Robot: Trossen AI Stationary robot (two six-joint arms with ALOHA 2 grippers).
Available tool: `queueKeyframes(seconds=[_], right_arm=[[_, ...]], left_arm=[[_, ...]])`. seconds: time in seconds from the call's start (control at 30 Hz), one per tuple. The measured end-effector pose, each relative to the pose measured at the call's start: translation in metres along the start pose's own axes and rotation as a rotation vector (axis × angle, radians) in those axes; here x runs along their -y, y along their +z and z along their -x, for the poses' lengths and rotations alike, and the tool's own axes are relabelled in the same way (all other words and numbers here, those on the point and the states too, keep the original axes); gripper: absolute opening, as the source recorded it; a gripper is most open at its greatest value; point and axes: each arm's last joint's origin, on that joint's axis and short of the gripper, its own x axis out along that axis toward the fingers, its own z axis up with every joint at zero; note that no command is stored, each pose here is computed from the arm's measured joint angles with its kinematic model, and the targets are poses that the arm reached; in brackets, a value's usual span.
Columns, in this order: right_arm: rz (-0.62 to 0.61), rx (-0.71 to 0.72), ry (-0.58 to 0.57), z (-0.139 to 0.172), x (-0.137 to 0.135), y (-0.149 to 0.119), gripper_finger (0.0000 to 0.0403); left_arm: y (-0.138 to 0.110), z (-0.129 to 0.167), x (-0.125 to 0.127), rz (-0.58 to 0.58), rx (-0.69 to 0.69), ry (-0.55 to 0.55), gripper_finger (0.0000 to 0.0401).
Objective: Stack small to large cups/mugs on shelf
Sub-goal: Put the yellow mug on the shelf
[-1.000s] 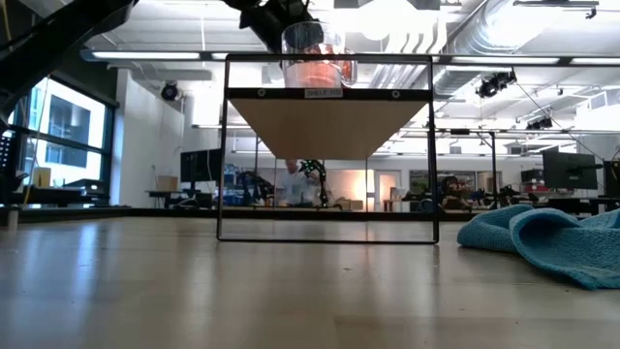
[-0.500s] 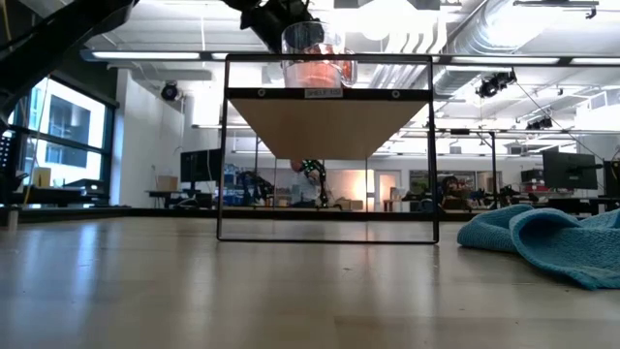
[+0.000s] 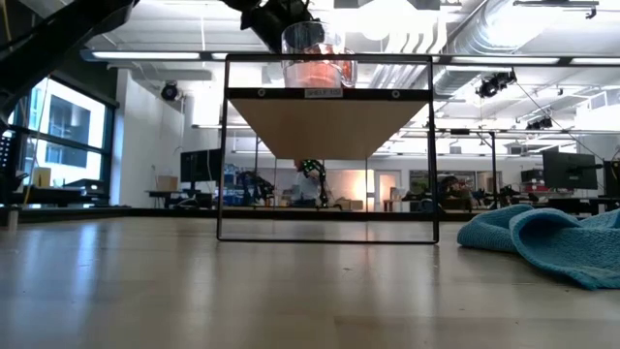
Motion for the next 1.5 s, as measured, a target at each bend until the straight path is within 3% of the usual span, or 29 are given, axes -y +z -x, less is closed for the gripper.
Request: queueKeyframes(seconds=[0.4,1.5], right_arm=[[-0.008,0.003,-0.007,0.002,-0.003,-0.003,0.0092],[0.023,0.004,-0.041,0.002,-0.001,-0.003,0.0092]], left_arm=[[-0.010,-0.021,-0.005,0.025,-0.074,-0.010,0.0056],[0.000,-0.023,0.002,-0.022,0.000,-0.049,0.0056]])
